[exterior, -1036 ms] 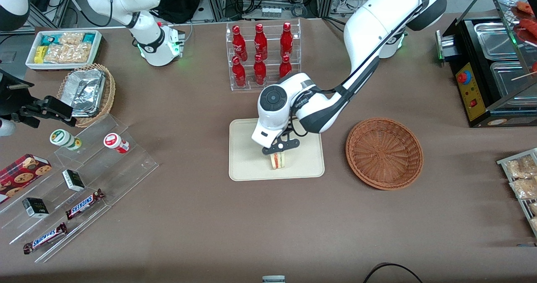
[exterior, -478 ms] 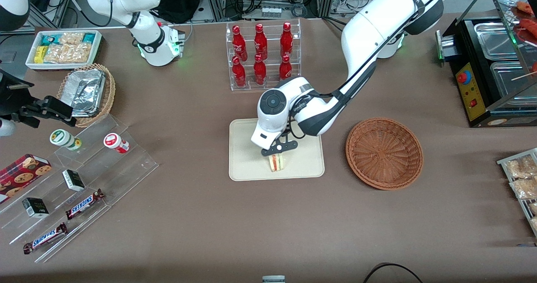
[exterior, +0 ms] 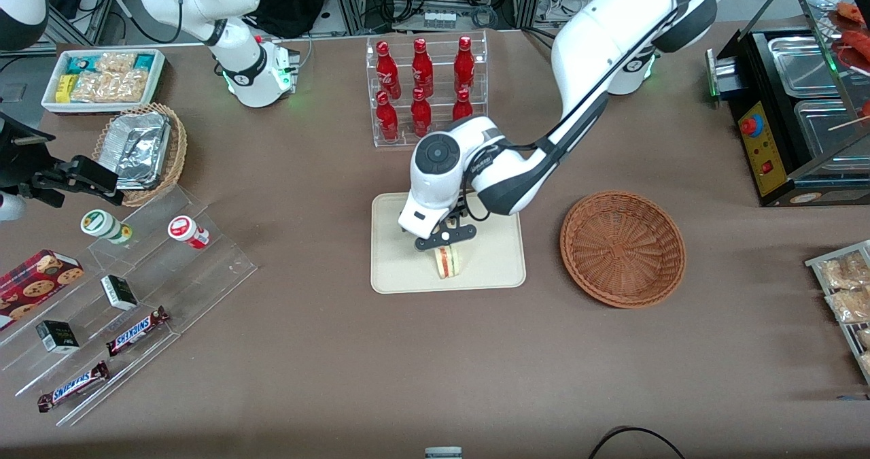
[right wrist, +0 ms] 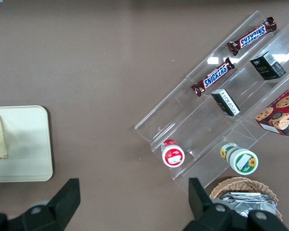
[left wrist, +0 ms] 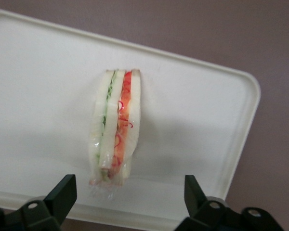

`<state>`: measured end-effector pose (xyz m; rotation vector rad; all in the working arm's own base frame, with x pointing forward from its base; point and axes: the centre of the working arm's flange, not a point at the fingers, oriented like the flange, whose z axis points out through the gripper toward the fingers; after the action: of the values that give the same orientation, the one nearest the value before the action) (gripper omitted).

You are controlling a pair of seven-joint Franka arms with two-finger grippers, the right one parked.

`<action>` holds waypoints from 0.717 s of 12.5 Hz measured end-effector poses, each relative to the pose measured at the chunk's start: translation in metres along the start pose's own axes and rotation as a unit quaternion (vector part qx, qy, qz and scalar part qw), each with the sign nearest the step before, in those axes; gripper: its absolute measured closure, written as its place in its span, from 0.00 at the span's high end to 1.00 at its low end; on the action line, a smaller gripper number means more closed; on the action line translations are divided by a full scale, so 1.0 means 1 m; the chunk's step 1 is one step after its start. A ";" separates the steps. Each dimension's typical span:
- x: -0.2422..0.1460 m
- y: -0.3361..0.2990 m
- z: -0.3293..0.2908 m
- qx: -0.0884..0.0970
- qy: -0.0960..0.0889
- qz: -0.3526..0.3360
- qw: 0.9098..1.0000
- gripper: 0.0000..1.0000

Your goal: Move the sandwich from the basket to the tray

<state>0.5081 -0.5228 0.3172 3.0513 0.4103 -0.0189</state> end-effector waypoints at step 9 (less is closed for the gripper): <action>0.059 -0.067 -0.112 0.051 0.037 0.005 0.998 1.00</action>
<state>0.5481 -0.4353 0.4235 3.1631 0.4118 0.0772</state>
